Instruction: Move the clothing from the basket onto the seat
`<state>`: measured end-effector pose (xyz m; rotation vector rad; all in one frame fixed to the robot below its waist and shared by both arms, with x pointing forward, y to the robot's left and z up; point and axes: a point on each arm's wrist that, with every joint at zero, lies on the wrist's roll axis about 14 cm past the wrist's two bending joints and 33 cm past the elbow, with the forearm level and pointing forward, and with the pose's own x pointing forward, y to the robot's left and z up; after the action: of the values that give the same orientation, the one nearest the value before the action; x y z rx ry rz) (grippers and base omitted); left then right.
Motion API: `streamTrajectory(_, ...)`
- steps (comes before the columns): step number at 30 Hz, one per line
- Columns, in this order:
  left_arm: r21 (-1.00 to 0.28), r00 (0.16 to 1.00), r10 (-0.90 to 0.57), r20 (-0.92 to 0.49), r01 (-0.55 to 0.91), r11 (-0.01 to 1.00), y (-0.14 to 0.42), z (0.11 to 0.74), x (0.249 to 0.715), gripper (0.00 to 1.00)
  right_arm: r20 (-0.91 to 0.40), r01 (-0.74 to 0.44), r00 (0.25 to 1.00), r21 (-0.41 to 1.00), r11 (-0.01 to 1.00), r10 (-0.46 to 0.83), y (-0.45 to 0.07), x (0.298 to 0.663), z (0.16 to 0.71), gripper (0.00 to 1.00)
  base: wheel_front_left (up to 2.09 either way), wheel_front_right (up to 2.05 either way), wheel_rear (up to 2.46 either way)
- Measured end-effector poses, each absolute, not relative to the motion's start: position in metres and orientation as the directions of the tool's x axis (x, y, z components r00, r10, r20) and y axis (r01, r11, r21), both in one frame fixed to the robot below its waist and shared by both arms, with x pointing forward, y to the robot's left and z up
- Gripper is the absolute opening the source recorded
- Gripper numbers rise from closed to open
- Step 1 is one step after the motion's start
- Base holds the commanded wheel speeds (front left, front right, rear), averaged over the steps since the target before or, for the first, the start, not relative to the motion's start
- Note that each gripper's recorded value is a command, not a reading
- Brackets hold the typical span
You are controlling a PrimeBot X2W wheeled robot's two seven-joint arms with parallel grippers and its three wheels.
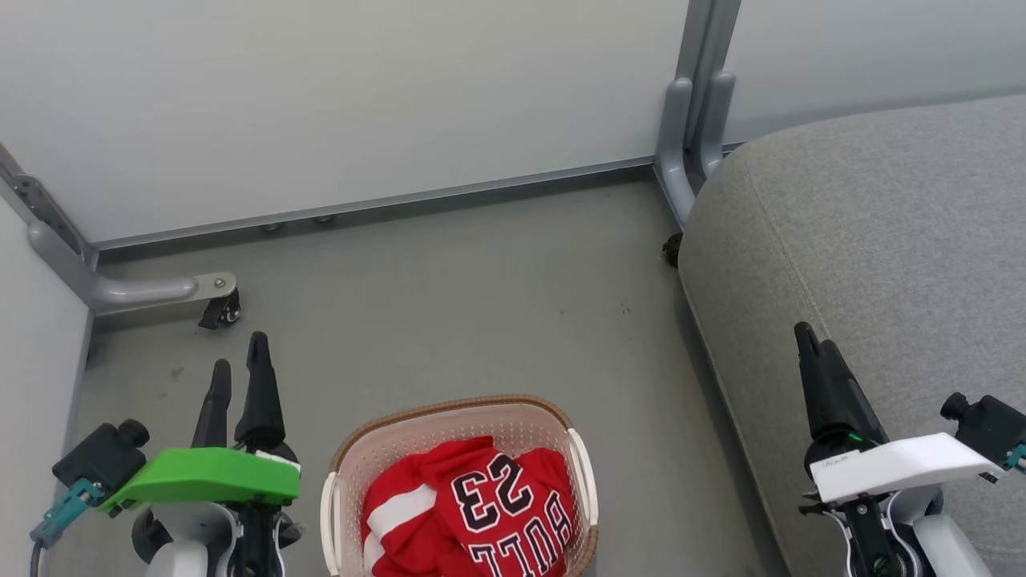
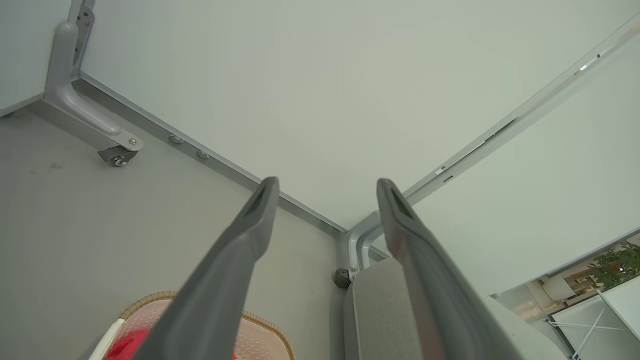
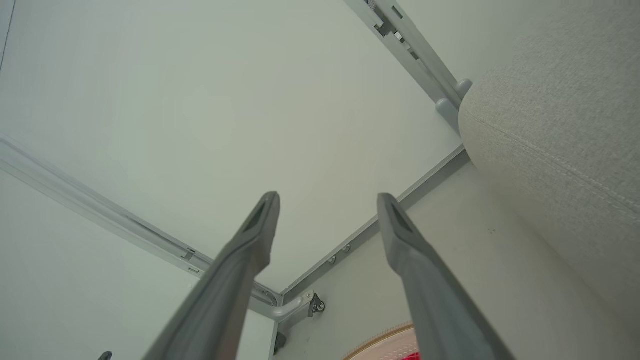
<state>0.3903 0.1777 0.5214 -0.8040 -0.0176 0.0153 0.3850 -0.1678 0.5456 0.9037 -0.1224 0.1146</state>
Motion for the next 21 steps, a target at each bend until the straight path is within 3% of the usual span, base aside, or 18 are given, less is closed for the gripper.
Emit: streamTrajectory(21, -0.495, 0.999, 0.008, 0.036, 0.011, 0.869, 0.169, 0.522, 0.388, 1.0, 0.183, -0.18, 0.979, 0.571, 0.801, 0.09, -0.156, 0.383, 0.548, 1.0, 0.0, 0.0, 0.0)
